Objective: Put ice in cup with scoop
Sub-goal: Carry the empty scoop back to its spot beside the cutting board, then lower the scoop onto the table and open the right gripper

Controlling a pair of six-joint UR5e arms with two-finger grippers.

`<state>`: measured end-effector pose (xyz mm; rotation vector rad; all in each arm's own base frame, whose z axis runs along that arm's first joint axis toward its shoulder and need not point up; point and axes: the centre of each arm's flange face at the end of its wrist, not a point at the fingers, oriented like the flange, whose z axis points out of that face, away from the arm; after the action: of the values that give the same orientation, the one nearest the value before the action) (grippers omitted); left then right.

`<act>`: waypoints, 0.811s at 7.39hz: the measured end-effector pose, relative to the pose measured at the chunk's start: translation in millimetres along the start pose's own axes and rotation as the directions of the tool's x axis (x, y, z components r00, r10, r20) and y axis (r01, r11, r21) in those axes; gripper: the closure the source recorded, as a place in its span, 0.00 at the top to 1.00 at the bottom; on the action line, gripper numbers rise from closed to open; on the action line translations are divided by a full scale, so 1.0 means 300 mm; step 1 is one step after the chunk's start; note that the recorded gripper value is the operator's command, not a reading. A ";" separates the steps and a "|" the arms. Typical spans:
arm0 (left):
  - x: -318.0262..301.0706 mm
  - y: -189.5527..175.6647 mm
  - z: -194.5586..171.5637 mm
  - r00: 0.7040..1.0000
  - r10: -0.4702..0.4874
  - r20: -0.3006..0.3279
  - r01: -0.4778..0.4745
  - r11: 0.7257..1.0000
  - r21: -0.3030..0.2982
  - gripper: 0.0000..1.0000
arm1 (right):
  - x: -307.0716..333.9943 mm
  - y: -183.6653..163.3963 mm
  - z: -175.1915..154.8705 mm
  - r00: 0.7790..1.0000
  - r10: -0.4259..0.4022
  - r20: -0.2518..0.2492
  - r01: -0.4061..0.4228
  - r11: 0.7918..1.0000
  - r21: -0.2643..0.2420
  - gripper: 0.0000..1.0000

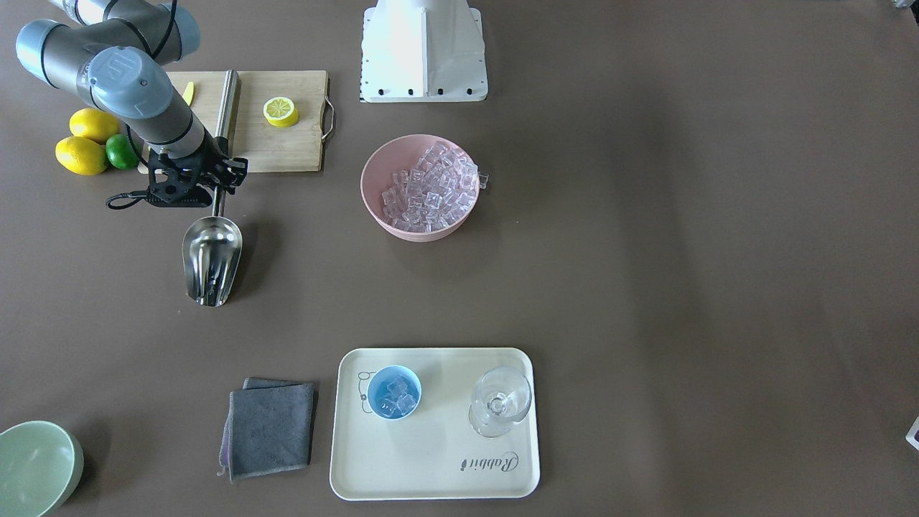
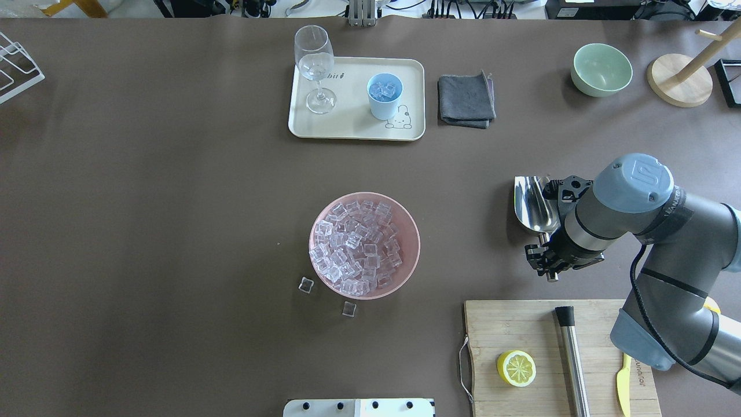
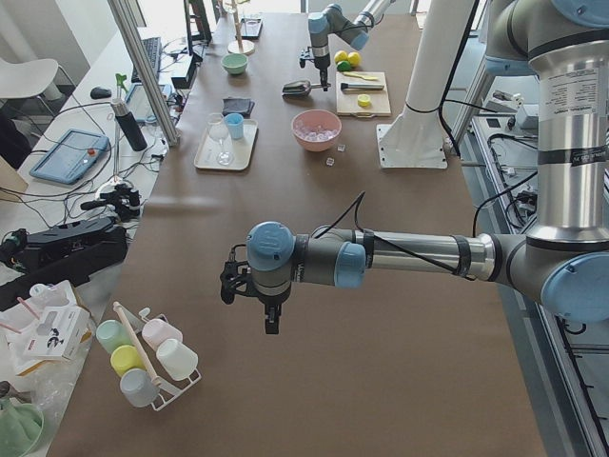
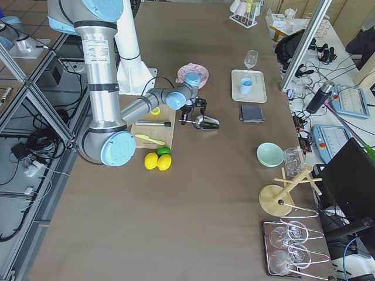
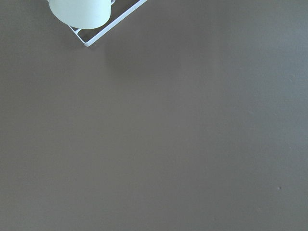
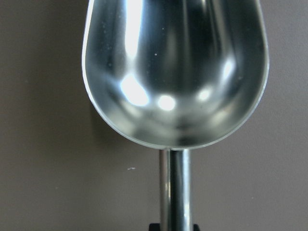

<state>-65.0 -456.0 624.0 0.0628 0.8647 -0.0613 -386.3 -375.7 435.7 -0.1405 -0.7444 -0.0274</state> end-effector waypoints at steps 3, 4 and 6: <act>0.000 0.000 0.000 1.000 -0.001 0.000 0.001 1.000 0.000 0.98 | 0.001 -0.001 0.013 1.000 -0.002 0.001 0.002 1.000 -0.005 0.99; 0.000 0.000 0.000 1.000 -0.002 0.000 0.002 1.000 -0.001 0.98 | -0.003 0.000 0.015 1.000 -0.009 0.003 0.009 1.000 -0.014 1.00; -0.001 0.000 0.000 1.000 -0.003 0.000 0.003 1.000 -0.001 0.98 | -0.006 -0.006 0.035 1.000 -0.015 0.007 0.015 0.999 -0.037 1.00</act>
<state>-65.2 -455.9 624.3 0.0602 0.8644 -0.0640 -394.9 -376.2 442.4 -0.1705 -0.7518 -0.0549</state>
